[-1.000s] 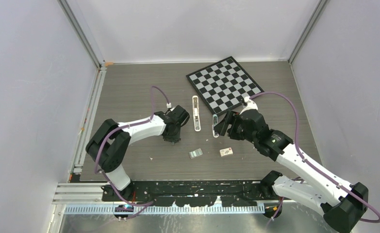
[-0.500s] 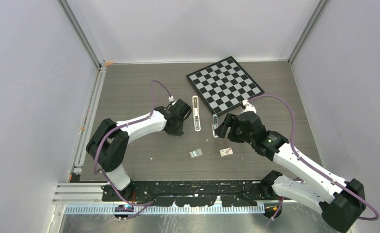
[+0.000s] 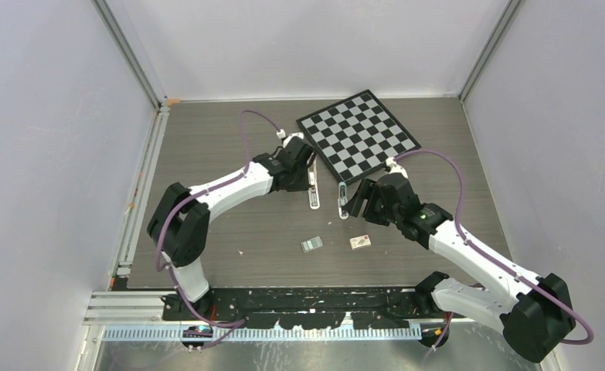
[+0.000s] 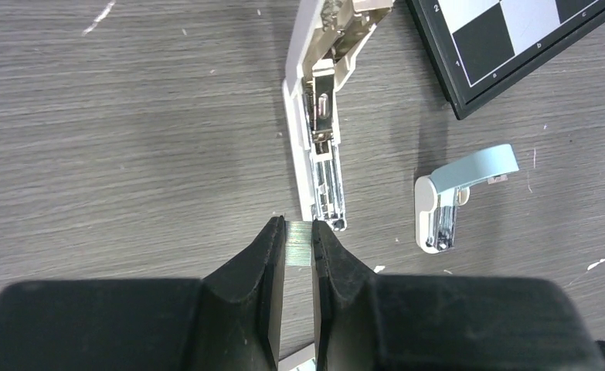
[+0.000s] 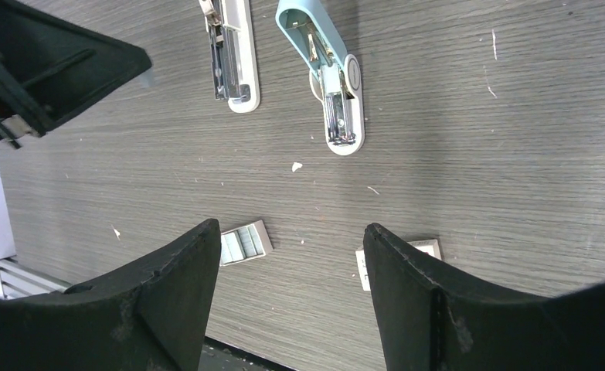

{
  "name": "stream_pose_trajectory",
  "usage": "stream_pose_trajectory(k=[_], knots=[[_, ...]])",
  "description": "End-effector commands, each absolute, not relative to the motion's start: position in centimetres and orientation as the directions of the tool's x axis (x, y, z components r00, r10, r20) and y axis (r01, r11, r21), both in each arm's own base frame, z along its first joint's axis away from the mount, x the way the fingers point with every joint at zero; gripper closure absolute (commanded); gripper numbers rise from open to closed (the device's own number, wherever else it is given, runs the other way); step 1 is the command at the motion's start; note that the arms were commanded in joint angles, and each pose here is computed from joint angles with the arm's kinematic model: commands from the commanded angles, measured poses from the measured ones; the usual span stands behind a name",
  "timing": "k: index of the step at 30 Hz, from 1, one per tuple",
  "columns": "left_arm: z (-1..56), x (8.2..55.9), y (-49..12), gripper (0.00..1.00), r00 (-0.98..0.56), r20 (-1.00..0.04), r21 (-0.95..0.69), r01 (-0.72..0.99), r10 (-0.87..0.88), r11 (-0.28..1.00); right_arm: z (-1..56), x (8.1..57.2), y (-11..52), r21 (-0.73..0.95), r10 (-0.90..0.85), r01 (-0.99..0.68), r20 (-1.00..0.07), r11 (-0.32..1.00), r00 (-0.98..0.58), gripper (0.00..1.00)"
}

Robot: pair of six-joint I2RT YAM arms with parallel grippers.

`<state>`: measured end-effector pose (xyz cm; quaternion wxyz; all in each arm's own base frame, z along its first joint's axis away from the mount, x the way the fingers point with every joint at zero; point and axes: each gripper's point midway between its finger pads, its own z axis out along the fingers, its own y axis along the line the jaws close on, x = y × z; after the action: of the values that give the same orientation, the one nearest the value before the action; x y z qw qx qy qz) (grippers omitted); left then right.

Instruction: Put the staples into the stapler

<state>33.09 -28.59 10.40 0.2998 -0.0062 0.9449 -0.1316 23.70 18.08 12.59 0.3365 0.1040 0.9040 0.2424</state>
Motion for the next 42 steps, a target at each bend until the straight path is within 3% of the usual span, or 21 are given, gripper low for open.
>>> stream_pose_trajectory(k=[1, 19, 42], knots=[[11.1, 34.3, -31.6, 0.86, -0.802, -0.582, -0.322, 0.071, -0.138, 0.944, 13.1, 23.9, 18.2, 0.519, 0.354, 0.009, -0.57, 0.855, -0.742, 0.28], [9.5, 34.7, -33.9, 0.88, -0.774, -0.62, -0.288, 0.073, -0.128, 0.955, 13.8, 23.3, 17.4, 0.511, 0.352, 0.007, -0.582, 0.859, -0.733, 0.28], [7.8, 34.6, -31.4, 0.89, -0.769, -0.639, -0.141, 0.087, -0.024, 0.986, 14.2, 23.3, 17.1, 0.513, 0.359, 0.009, -0.587, 0.858, -0.726, 0.28]])
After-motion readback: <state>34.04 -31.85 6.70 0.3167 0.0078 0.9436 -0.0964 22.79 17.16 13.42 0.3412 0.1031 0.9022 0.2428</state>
